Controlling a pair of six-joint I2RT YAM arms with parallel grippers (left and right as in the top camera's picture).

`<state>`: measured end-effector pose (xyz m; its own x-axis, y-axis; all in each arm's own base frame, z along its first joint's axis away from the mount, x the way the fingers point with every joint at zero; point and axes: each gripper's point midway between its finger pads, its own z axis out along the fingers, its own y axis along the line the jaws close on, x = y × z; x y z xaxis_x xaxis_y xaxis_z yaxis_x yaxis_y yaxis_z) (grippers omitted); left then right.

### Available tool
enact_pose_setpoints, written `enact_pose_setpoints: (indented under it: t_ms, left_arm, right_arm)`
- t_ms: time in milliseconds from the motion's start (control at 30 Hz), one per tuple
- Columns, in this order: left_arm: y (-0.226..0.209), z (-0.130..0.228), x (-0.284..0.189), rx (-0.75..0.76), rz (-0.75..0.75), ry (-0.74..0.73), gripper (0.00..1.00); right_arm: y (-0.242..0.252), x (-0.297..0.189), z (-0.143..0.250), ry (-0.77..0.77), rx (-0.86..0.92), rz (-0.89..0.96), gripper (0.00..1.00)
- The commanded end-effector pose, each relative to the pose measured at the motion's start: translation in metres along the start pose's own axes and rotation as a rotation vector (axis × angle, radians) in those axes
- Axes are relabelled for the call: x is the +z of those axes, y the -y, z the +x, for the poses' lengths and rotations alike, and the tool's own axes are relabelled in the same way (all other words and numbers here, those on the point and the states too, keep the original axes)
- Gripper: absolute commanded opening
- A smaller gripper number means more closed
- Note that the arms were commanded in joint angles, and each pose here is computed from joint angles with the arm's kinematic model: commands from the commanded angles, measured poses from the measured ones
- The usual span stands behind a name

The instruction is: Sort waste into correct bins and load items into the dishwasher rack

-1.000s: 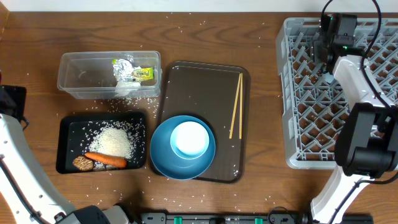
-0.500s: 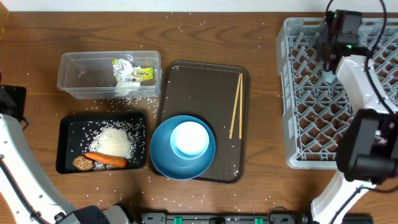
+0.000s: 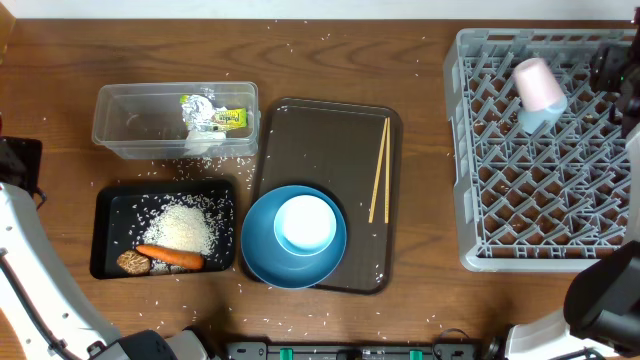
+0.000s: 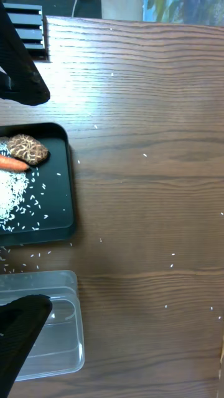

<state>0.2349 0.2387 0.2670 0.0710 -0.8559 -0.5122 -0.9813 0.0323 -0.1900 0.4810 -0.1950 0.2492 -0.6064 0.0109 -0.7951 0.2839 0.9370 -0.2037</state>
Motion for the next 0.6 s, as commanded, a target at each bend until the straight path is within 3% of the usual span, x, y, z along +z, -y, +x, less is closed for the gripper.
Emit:
enact_pose_setpoints:
  t_ms: [0,167,367,567]
  left_arm:
    - [0.0,-0.001,0.0,-0.002,-0.001,-0.001,0.98]
    - [0.0,-0.001,0.0,-0.002,-0.001,-0.001,0.98]
    - [0.0,-0.001,0.0,-0.002,-0.001,-0.001,0.98]
    - [0.0,-0.001,0.0,-0.002,-0.001,-0.001,0.98]
  right_arm:
    - [-0.063,0.008,0.002,0.023,-0.048,-0.305,0.82]
    - [-0.114,0.039,0.034,-0.064,-0.155,-0.38,0.85]
    - [-0.144,0.074,0.064,-0.153,-0.31,-0.213,0.89]
    - [-0.147,0.087,0.067,-0.151,-0.356,-0.086,0.93]
